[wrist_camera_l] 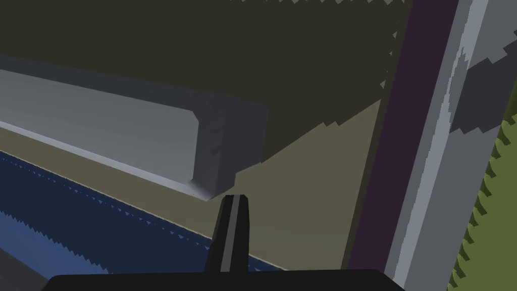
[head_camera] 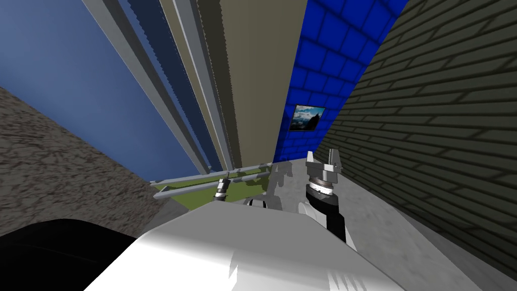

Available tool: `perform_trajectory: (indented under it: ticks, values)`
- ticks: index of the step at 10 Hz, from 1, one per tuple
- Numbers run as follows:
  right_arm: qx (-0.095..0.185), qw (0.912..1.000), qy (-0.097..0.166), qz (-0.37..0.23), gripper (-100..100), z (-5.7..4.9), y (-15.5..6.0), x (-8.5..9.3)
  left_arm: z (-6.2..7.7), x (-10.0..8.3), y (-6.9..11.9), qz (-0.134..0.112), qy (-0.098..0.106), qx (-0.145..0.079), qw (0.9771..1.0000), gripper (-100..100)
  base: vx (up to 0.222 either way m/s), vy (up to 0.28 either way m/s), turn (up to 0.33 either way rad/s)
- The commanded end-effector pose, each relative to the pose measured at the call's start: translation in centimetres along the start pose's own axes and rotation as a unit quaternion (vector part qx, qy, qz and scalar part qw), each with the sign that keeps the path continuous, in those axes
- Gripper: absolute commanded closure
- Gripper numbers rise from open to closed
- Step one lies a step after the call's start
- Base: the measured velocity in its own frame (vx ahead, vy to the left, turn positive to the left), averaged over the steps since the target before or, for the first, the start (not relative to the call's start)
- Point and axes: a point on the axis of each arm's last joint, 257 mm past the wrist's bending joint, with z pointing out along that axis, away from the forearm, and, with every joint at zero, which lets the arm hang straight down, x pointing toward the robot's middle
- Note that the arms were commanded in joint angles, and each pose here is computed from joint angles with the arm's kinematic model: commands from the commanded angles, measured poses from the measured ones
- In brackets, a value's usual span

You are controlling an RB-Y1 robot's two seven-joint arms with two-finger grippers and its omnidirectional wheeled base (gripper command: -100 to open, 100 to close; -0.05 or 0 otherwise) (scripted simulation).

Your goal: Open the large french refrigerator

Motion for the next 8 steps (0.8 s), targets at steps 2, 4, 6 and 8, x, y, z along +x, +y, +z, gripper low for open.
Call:
perform_trajectory:
  ticks: [2,4,6,8]
  values:
    - [0.0,1.0,0.0,0.0,0,0.0,0.0,0.0,0.5,1.0,0.1,-0.025,0.007,-0.002,0.9997,-100,0.002,0.029,-0.013]
    - [0.0,1.0,0.0,0.0,0,0.0,0.0,0.0,1.7,1.8,0.2,-0.051,0.009,-0.003,0.9987,-100,-0.056,0.089,-0.045]
    - [0.0,1.0,0.0,0.0,0,0.0,0.0,0.0,3.0,2.7,0.3,-0.079,0.012,-0.005,0.9968,-100,-0.066,0.055,-0.039]
    - [0.0,1.0,0.0,0.0,0,0.0,0.0,0.0,3.8,3.4,0.4,-0.098,0.013,-0.007,0.995,-100,-0.061,0.051,-0.016]
